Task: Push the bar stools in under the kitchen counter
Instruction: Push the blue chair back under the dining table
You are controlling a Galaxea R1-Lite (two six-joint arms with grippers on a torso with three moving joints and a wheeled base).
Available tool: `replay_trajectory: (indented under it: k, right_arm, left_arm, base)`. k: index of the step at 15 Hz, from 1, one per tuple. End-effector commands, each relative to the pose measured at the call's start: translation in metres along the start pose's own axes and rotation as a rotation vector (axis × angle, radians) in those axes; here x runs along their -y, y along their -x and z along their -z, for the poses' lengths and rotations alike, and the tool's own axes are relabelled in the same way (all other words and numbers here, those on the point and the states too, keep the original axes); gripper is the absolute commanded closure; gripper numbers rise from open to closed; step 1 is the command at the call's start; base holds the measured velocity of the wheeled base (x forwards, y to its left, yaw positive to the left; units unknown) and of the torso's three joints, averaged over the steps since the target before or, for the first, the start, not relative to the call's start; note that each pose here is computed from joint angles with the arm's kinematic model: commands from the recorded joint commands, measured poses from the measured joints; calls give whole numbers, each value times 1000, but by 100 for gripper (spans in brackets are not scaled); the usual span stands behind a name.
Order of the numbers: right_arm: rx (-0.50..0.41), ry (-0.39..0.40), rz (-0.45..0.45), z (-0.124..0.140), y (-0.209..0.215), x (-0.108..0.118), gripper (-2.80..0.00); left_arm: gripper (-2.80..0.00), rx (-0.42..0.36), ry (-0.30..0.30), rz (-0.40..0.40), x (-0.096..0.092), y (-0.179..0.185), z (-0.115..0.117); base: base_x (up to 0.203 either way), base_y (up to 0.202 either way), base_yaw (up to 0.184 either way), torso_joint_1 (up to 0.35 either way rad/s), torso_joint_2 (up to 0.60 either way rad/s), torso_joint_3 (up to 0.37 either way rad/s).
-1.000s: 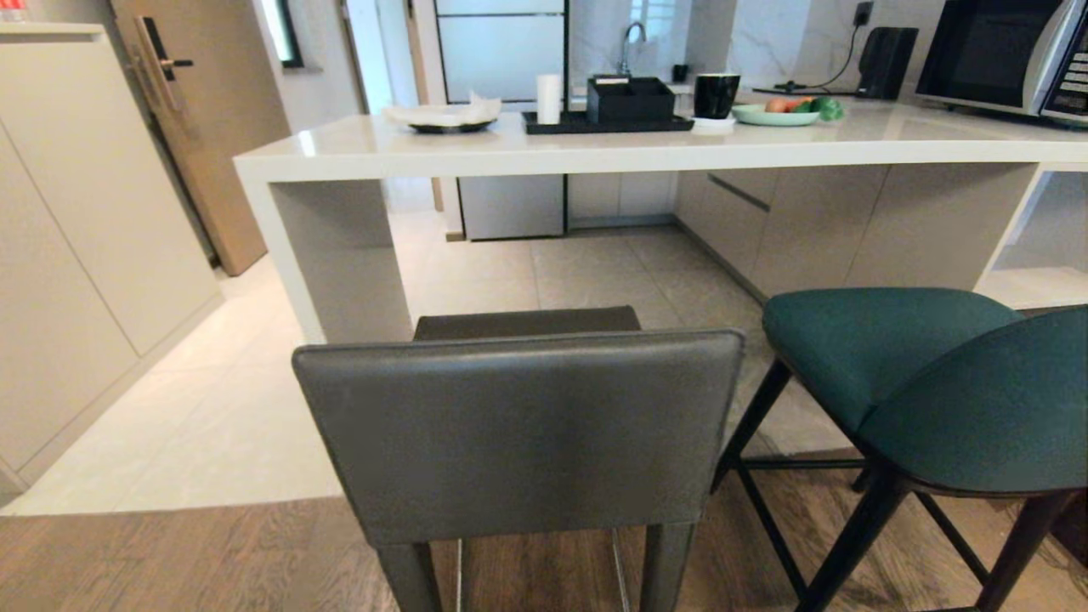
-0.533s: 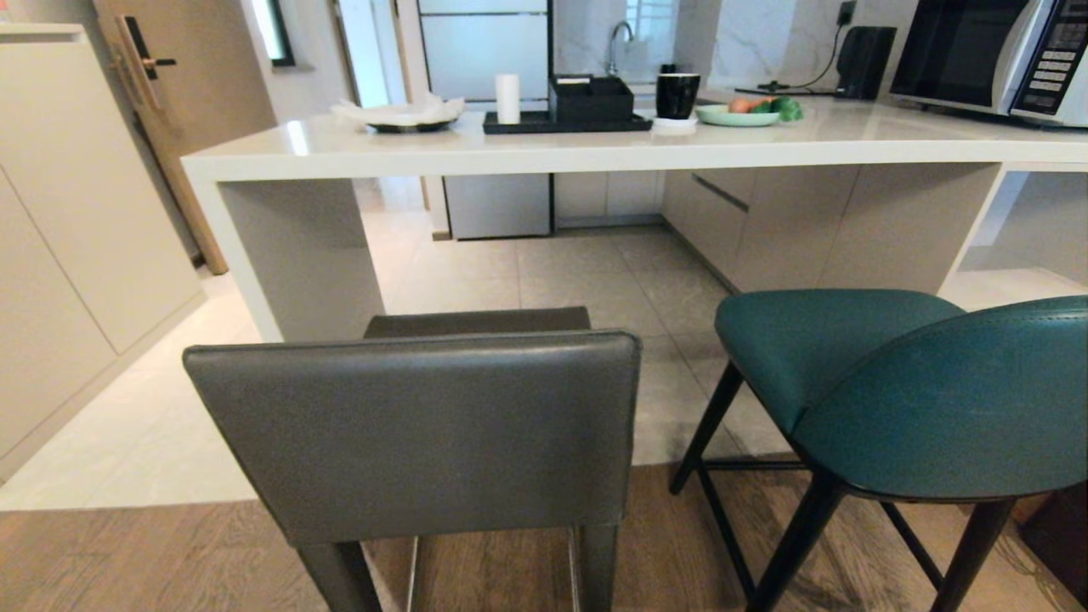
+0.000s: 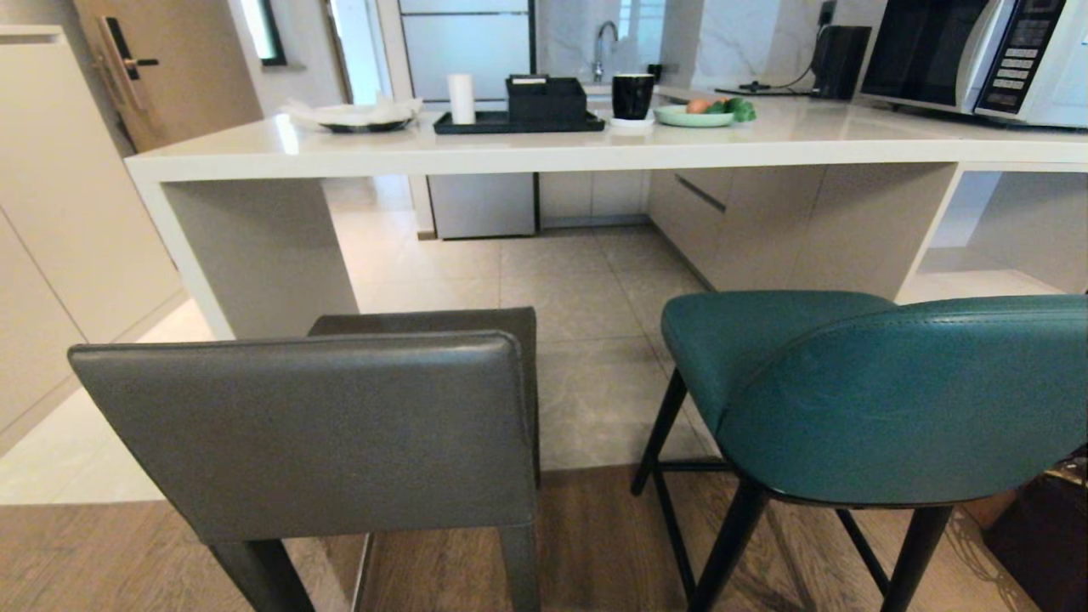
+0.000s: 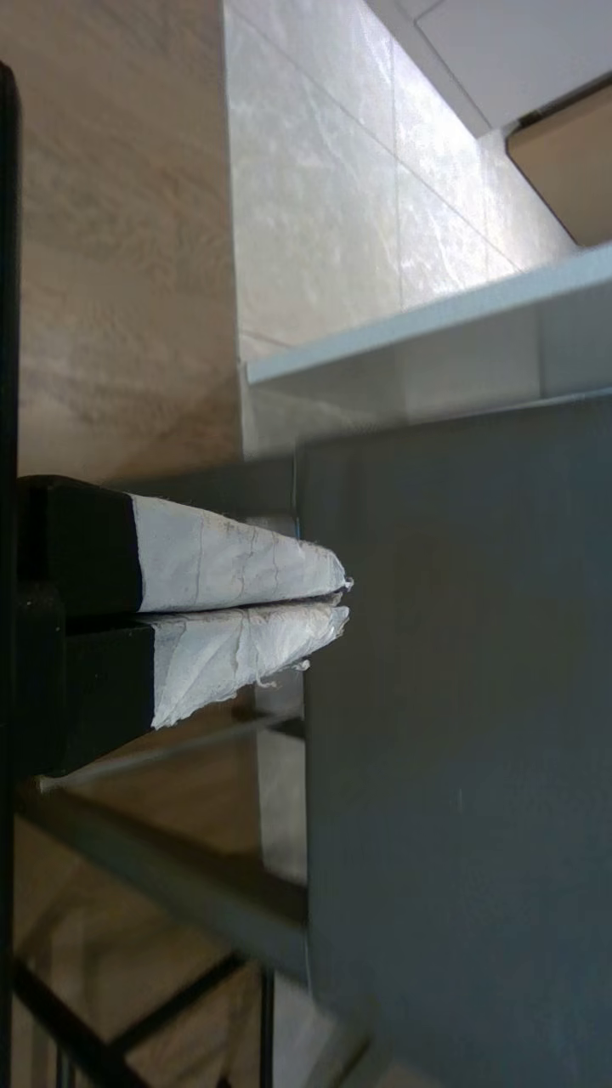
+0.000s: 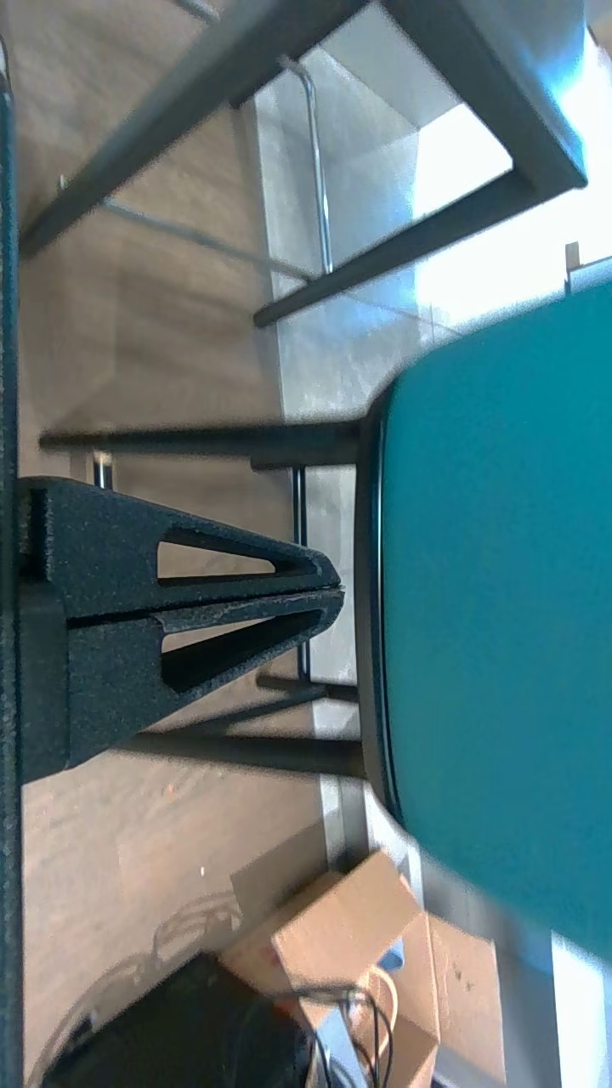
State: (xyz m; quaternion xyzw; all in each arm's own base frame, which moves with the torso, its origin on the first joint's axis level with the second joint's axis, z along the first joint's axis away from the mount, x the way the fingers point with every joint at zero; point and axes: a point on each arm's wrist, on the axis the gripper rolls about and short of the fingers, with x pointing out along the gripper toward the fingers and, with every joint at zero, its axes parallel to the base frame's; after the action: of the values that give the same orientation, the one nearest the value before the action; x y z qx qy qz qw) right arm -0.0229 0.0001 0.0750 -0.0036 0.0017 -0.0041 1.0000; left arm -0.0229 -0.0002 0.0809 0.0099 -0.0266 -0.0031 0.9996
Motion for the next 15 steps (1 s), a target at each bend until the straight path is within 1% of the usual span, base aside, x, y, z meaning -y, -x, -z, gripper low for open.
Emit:
replay_trajectory:
  k: [1, 15]
  right_arm:
    - [-1, -1, 0, 0, 0, 0, 0]
    - [-2, -6, 0, 0, 0, 0, 0]
  left_arm:
    - [0, -24, 0, 0, 0, -2, 6]
    - [0, -24, 3, 0, 0, -2, 6]
  base:
    - [0, -196, 0, 1, 3, 1]
    - [0, -194, 1, 2, 1, 3]
